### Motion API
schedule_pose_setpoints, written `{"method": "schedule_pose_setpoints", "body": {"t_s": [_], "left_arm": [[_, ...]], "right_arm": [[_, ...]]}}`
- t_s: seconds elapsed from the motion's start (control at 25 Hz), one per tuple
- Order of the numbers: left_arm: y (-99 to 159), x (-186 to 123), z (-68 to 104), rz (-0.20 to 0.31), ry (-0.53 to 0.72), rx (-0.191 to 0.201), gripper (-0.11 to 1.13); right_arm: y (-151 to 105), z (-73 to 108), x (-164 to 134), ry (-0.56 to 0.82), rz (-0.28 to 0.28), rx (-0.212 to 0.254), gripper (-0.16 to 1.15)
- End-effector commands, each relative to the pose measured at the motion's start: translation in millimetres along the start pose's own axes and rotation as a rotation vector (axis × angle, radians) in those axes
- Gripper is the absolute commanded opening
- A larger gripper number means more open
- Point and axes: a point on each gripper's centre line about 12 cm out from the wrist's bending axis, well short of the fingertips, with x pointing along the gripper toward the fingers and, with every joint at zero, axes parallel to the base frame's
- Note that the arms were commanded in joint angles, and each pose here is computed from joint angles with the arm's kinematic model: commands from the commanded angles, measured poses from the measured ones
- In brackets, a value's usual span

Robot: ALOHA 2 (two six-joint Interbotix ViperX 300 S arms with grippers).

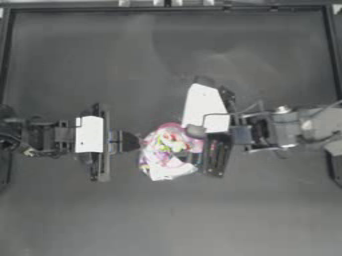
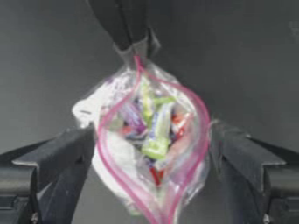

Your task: Put candy in bag

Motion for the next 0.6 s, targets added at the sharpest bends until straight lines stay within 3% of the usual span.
{"method": "schedule_pose_setpoints", "body": {"t_s": [0.04,0.6], "left_arm": [[5.5,-8.4,21.9,0.018,-0.073,0.018,0.05],[10.3,-27.2,41.4,0.033,-0.146,0.026,0.05]], "right_arm": [[-1.7,4.9,-21.0,-0.064,0.022,0.018,1.02],[-3.9,-8.4,-27.4,-0.083,0.042,0.027,1.02]]}}
